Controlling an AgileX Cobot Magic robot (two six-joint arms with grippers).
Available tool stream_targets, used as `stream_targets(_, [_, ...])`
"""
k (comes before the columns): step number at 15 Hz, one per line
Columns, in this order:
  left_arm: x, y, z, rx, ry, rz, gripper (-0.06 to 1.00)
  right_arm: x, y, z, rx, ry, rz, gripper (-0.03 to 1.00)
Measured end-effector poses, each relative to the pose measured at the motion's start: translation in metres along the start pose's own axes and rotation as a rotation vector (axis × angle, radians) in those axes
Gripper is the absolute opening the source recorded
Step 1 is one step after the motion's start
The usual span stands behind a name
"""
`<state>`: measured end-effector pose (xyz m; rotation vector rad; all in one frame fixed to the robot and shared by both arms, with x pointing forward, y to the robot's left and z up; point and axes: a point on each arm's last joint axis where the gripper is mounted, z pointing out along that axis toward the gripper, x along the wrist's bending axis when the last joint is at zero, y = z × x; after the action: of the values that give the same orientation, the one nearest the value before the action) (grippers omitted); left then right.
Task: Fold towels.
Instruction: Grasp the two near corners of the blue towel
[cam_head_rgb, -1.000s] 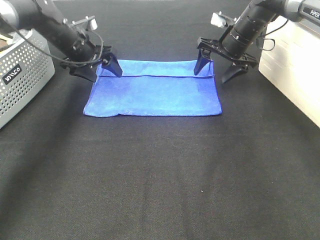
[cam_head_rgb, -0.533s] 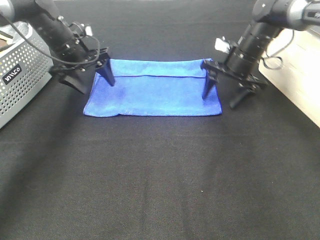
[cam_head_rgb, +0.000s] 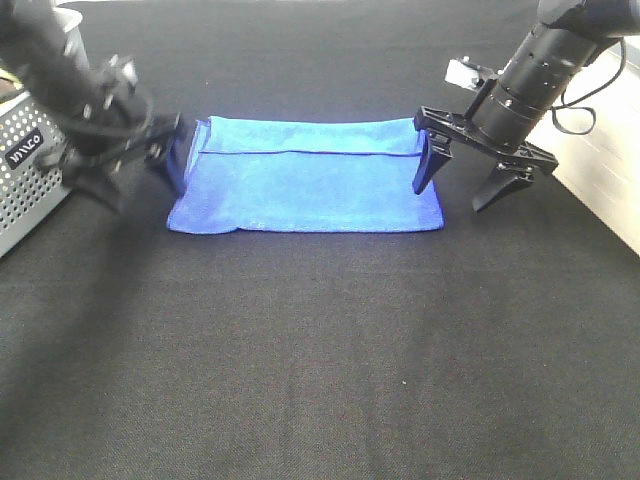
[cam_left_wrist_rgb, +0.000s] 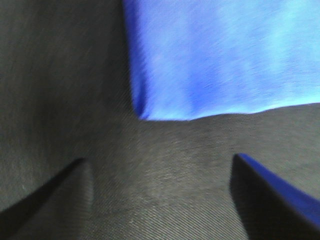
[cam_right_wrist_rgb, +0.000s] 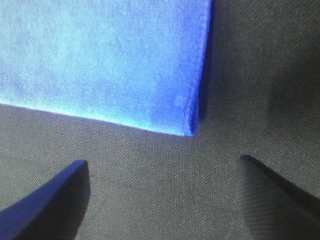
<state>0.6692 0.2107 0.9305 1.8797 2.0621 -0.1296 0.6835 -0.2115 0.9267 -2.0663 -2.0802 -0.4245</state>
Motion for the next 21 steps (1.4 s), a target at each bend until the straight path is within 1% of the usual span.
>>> stream_targets(2, [0.003,-0.007,0.005,-0.051,-0.016,-0.039,0.64,0.000,0.000,0.000,-0.004,0.000,-0.011,0.75])
stream_targets(3, [0.003,-0.005,0.005,-0.081,-0.018,-0.042,0.63,0.000,0.002,0.000,-0.018,-0.001,-0.018,0.75])
stream_targets(4, [0.003,-0.005,0.005,-0.081,-0.018,-0.042,0.63,0.000,0.002,0.000,-0.018,-0.001,-0.018,0.75])
stream_targets(6, [0.003,0.000,0.002,-0.136,-0.023,-0.044,0.63,0.000,0.005,0.000,-0.060,-0.003,-0.026,0.75])
stream_targets(7, [0.004,0.002,0.008,-0.158,-0.024,-0.053,0.63,0.000,0.009,0.000,-0.099,-0.007,-0.044,0.75])
stream_targets(9, [0.007,0.006,0.028,-0.131,-0.034,-0.064,0.64,0.000,0.013,-0.001,-0.142,-0.009,-0.074,0.75])
stream_targets(11, [0.004,0.014,0.046,-0.096,-0.083,-0.050,0.70,-0.001,0.015,0.001,-0.157,-0.011,-0.083,0.75])
stream_targets(13, [0.001,0.020,0.053,-0.074,-0.114,-0.044,0.73,-0.003,0.014,0.013,-0.129,0.003,-0.074,0.75])
stream_targets(15, [0.003,0.019,0.060,-0.053,-0.114,-0.046,0.73,-0.007,0.012,0.036,-0.077,0.052,-0.044,0.74])
stream_targets(18, [0.003,0.020,0.063,-0.045,-0.118,-0.052,0.73,-0.009,0.011,0.050,-0.052,0.081,-0.011,0.63])
stream_targets(19, [0.003,0.019,0.065,-0.042,-0.123,-0.059,0.70,-0.008,0.012,0.051,-0.056,0.090,-0.003,0.56])
stream_targets(20, [0.004,0.020,0.068,-0.041,-0.127,-0.067,0.58,-0.008,0.013,0.054,-0.068,0.107,0.018,0.39])
stream_targets(21, [0.004,0.020,0.068,-0.041,-0.127,-0.067,0.58,-0.008,0.013,0.054,-0.068,0.107,0.018,0.39])
